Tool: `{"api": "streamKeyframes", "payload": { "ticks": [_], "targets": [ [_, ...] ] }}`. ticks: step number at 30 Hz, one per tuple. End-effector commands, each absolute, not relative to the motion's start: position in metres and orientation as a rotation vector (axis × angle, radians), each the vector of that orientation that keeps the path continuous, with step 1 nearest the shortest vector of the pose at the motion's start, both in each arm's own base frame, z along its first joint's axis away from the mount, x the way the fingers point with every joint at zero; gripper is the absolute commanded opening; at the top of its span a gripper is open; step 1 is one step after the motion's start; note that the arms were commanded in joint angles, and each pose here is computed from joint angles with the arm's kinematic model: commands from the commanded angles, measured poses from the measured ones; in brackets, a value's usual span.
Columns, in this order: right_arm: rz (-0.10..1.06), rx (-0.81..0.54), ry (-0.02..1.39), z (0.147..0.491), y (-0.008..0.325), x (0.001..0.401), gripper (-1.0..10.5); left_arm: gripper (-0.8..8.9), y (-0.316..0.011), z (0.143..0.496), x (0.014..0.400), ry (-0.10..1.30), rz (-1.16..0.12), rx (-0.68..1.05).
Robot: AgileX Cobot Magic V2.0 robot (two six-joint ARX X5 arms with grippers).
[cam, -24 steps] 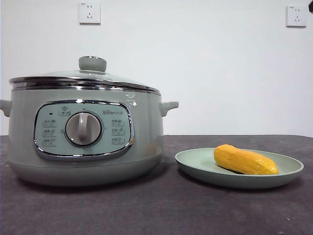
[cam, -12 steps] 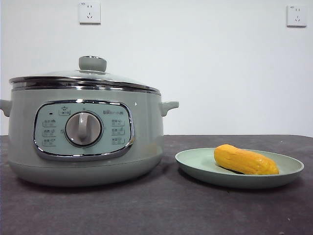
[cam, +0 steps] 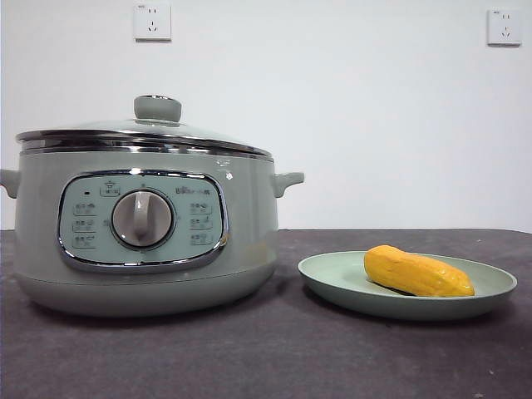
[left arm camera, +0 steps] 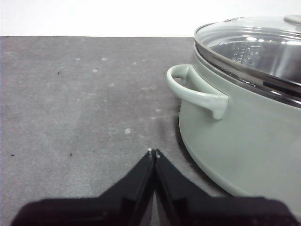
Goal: Take the corn out from the steamer,put the corn on the plate,close the lid
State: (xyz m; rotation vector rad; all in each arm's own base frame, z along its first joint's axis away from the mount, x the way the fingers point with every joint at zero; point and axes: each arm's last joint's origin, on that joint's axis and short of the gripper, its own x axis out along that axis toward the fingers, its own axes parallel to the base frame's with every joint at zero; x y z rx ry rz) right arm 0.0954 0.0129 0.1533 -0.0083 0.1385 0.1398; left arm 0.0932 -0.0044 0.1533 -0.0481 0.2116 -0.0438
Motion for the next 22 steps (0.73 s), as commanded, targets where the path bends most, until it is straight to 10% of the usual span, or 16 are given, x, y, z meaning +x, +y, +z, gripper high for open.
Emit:
{"api": "streamKeyframes", "payload": {
  "ticks": [1, 22],
  "targets": [
    [0.118, 0.024, 0.165, 0.1492, 0.0123, 0.0954, 0.0, -0.03, -0.0041, 0.1487, 0.0939, 0.220, -0.039, -0.051],
    [0.122, 0.024, 0.176, 0.1483, 0.0125, 0.0955, 0.0, -0.03, -0.0041, 0.1487, 0.0939, 0.220, -0.039, -0.051]
  ]
}}
